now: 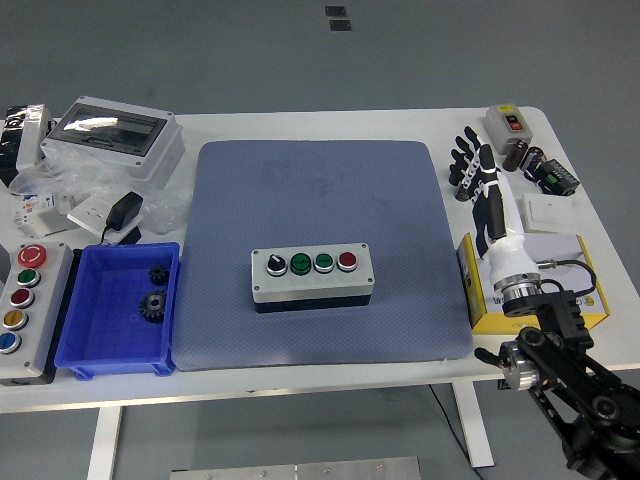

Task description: Pick up the button,place it on the desk,press the button,press the button

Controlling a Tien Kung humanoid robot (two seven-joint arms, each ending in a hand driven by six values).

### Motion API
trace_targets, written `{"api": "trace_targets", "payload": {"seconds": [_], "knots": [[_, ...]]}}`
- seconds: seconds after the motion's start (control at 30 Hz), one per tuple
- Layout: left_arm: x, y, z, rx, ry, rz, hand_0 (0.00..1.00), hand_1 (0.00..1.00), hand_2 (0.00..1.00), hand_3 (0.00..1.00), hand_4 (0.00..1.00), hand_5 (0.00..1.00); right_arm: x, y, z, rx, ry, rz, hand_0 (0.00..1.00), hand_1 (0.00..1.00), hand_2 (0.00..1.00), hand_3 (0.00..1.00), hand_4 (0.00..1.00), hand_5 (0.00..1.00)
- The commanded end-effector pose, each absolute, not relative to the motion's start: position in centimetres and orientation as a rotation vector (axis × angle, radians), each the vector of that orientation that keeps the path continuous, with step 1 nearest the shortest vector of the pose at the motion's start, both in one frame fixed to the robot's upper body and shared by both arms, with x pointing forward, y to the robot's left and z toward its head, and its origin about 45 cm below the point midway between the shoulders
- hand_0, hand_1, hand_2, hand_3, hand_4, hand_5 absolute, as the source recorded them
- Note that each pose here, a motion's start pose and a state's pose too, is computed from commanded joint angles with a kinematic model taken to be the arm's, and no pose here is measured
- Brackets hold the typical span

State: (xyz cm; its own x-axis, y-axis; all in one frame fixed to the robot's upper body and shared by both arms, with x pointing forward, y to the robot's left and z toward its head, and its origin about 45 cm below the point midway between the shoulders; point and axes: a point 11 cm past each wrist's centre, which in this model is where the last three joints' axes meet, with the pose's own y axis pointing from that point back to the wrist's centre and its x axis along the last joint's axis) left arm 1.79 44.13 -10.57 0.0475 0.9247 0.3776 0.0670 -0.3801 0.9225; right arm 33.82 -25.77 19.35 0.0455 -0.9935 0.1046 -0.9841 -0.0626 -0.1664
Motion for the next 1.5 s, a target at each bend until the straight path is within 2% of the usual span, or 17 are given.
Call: {"api": "trace_targets", "payload": {"seconds": [0.53, 0.57, 1.33, 1.37, 1.5], "knots": [[1.9, 44.1, -10.6, 1.552, 1.038, 1.453, 0.620, 0.618, 0.549, 0.598, 0.648, 0.193, 33.6, -25.4, 18.6, -2.251, 2.066, -0.196, 0.923, 0.907, 0.928, 0.942, 0.998, 0.998], [2.0, 44.2, -10.5, 1.551, 1.037, 1.455, 0.620, 0.618, 0.562, 0.615, 0.670, 0.284, 33.6, -25.4, 18.6, -2.252, 2.065, -0.195, 0.910, 0.893, 0.926, 0.955, 0.998, 0.998], [0.5, 43.7, -10.8, 1.564, 1.073, 1.443, 0.620, 0.618, 0.564, 0.622, 0.677, 0.294, 33.6, -25.9, 18.7, -2.219, 2.079, -0.174, 0.905, 0.890, 0.915, 0.940, 0.998, 0.998], [0.5, 43.7, -10.8, 1.565, 1.075, 1.443, 0.620, 0.618, 0.565, 0.623, 0.681, 0.320, 33.6, -25.9, 18.7, -2.218, 2.079, -0.173, 0.903, 0.887, 0.913, 0.936, 0.998, 0.998], [0.2, 43.7, -10.8, 1.568, 1.081, 1.441, 0.620, 0.618, 0.565, 0.623, 0.681, 0.320, 33.6, -26.0, 18.7, -2.213, 2.083, -0.170, 0.903, 0.887, 0.913, 0.936, 0.998, 0.998]]}}
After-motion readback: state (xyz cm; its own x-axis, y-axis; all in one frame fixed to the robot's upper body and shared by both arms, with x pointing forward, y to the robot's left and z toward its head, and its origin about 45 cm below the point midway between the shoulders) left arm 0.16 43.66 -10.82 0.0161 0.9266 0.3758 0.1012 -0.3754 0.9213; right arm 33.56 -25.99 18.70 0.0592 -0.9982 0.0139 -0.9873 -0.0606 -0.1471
